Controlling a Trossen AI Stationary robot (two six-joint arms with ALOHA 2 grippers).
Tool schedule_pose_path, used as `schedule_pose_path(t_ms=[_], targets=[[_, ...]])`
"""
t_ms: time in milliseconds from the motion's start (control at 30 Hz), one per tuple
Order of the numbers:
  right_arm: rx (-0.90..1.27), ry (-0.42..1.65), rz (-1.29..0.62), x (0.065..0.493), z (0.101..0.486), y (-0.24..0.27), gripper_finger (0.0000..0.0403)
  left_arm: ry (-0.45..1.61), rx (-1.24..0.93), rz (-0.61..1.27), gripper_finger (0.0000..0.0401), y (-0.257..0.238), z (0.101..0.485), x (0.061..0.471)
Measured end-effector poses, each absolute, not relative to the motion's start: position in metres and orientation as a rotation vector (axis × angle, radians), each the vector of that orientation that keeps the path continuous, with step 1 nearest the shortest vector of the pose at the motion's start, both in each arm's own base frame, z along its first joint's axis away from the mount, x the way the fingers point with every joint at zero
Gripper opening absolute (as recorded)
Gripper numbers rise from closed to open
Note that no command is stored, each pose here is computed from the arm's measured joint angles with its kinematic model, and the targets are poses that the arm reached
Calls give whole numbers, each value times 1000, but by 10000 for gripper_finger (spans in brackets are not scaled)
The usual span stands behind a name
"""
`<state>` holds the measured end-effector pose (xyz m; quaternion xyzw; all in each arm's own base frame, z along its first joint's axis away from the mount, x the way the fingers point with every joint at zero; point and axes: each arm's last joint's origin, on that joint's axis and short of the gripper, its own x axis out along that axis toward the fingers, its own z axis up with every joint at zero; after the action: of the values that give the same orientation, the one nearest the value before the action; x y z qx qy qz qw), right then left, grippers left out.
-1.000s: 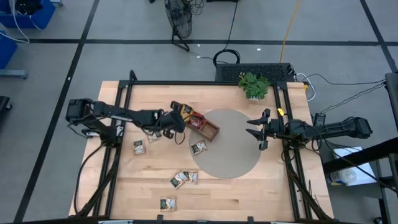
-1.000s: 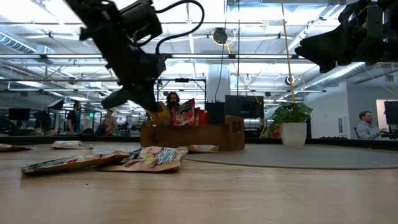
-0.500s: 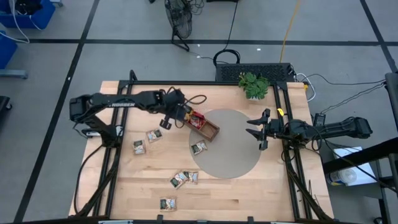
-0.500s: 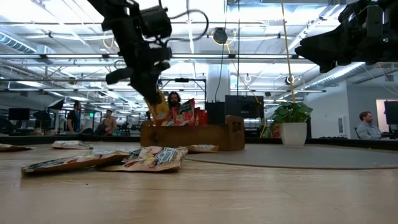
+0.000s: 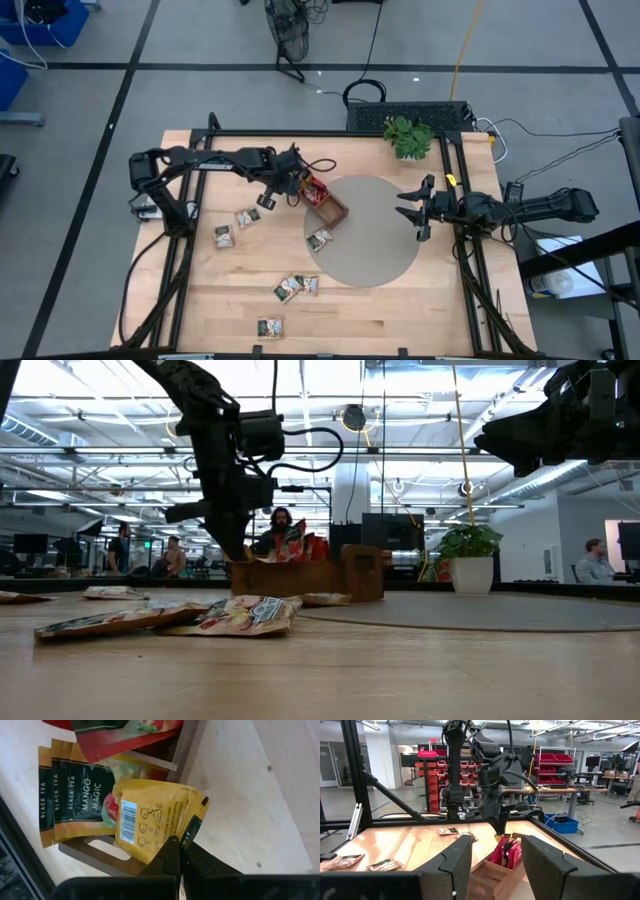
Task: Pick & Place Tea
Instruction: Adjust the yellow tea bag in wooden organizer
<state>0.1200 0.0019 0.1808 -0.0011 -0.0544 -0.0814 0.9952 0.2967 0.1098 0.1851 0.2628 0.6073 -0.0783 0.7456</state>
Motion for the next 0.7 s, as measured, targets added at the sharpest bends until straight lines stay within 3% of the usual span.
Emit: schedule_pose_path(t_ms=[367, 700], targets=[[-2, -109, -163, 120, 181, 2, 155, 1420, 804, -16, 15, 103, 190, 301], [-2, -109, -163, 120, 181, 2, 155, 1405, 986, -5, 4, 93, 194, 310]])
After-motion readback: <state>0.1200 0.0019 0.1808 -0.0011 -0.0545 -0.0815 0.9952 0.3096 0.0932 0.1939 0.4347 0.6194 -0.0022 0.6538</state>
